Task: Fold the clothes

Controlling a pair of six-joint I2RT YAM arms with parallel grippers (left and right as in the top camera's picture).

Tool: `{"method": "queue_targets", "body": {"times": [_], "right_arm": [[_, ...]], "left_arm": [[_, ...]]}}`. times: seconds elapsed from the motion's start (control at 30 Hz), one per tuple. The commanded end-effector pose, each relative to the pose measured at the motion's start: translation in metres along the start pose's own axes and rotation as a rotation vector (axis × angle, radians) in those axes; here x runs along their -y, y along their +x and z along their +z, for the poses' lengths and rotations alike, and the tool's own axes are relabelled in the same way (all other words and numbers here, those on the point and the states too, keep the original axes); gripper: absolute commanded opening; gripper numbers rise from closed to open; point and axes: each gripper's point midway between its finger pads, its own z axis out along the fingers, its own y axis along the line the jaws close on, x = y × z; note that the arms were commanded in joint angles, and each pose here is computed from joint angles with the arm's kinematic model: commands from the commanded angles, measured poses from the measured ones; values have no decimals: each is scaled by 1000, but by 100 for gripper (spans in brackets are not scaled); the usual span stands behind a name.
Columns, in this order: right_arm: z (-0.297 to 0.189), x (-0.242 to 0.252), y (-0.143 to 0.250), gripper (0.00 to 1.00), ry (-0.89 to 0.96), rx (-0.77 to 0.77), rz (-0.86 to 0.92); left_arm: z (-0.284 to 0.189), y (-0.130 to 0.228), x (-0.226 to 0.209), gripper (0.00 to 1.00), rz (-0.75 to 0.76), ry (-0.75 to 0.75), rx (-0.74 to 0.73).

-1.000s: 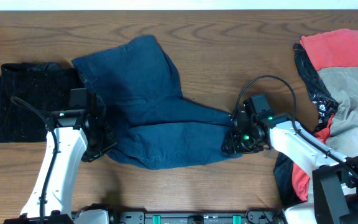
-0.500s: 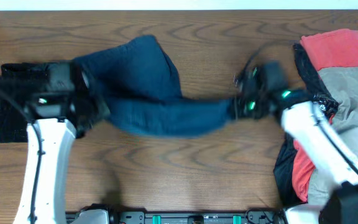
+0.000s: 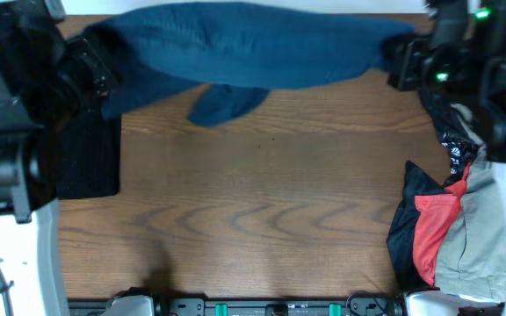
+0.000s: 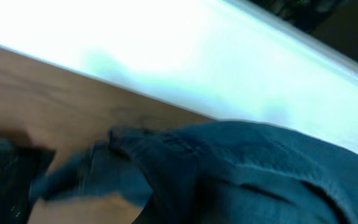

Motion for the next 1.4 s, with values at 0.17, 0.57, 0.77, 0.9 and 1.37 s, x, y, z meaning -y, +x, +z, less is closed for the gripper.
{"method": "queue_targets", "body": {"times": [0.17, 0.57, 0.77, 0.9, 1.37], "right_arm": [[-114, 13, -72, 1, 232, 341, -63], [-47, 58, -51, 1, 326, 122, -68], [19, 110, -69, 1, 422, 121, 20], [26, 123, -110, 1, 394, 279, 29], [-21, 171, -66, 1, 696, 134, 74]], "left_arm": [[-58, -32, 31, 6, 67, 90, 176], [13, -17, 16, 6, 40, 61, 28], [98, -14, 17, 6, 134, 86, -18], [128, -42, 23, 6, 158, 128, 98], [123, 14, -15, 6, 98, -18, -144]]}}
